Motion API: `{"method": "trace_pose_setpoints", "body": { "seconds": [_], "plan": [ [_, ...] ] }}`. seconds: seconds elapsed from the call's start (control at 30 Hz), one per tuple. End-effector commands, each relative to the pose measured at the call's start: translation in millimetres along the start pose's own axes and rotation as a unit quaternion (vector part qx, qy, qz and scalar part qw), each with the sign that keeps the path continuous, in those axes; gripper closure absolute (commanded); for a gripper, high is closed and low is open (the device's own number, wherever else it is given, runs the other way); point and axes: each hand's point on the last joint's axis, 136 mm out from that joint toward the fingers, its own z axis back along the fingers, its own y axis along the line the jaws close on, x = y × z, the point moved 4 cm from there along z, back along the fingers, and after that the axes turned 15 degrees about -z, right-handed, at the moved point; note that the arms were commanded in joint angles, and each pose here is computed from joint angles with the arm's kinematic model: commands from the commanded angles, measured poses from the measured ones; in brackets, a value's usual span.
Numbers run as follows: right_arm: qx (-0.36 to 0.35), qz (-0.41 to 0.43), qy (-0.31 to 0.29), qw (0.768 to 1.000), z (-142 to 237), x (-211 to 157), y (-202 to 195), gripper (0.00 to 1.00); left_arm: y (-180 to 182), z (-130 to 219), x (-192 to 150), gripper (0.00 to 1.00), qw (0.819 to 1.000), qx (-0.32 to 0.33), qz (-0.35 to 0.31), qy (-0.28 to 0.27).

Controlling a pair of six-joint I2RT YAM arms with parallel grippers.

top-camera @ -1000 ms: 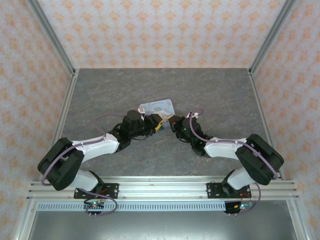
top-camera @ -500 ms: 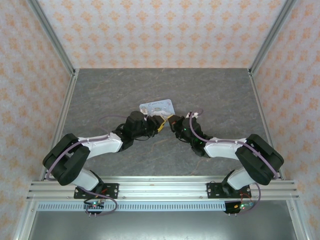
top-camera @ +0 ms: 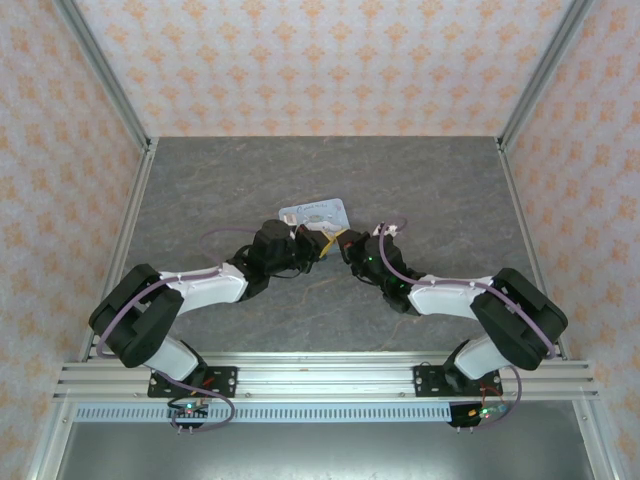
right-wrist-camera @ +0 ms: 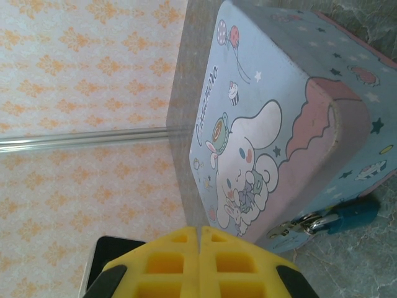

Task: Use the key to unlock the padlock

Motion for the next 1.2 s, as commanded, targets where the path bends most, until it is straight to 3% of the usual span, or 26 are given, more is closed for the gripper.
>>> {"method": "trace_pose_setpoints", "body": {
  "seconds": [0.0, 0.07, 0.1, 0.17, 0.3, 0.47, 0.77, 1.17],
  "plan": [
    [0.020, -0.005, 0.003, 1.000, -0.2, -3.5, 9.8, 1.00, -8.6, -5.0, 2.6, 1.00, 1.000, -0.010, -0.005, -0.011],
    [0.021, 0.000, 0.003, 1.000, 2.3, -3.0, 10.8, 1.00, -8.0, -4.9, 4.6, 1.00, 1.000, -0.010, -0.009, -0.011],
    [0.020, 0.004, 0.000, 1.000, 5.1, -0.6, 10.9, 0.95, -7.6, -3.9, 6.7, 1.00, 1.000, -0.011, -0.012, -0.012],
    [0.013, 0.018, 0.003, 1.000, 11.2, 8.2, 12.1, 0.69, -7.6, -1.4, 15.3, 1.00, 1.000, -0.015, -0.025, -0.008],
    [0.016, 0.042, 0.018, 0.999, 27.1, 34.0, 20.2, 0.55, -17.2, 4.6, 31.7, 1.00, 0.996, -0.047, -0.067, 0.027],
    [0.027, 0.105, 0.071, 0.992, 41.3, 52.9, 47.9, 0.56, -37.5, 16.0, 45.5, 1.00, 0.984, -0.076, -0.144, 0.077],
    [0.074, 0.189, 0.204, 0.958, 26.4, 33.0, 101.2, 0.56, -59.5, 15.2, 43.0, 1.00, 0.952, -0.123, -0.227, 0.163],
    [0.081, 0.175, 0.271, 0.943, 14.8, 23.7, 93.7, 0.61, -69.4, 14.2, 42.4, 1.00, 0.939, -0.144, -0.250, 0.189]
  ]
}}
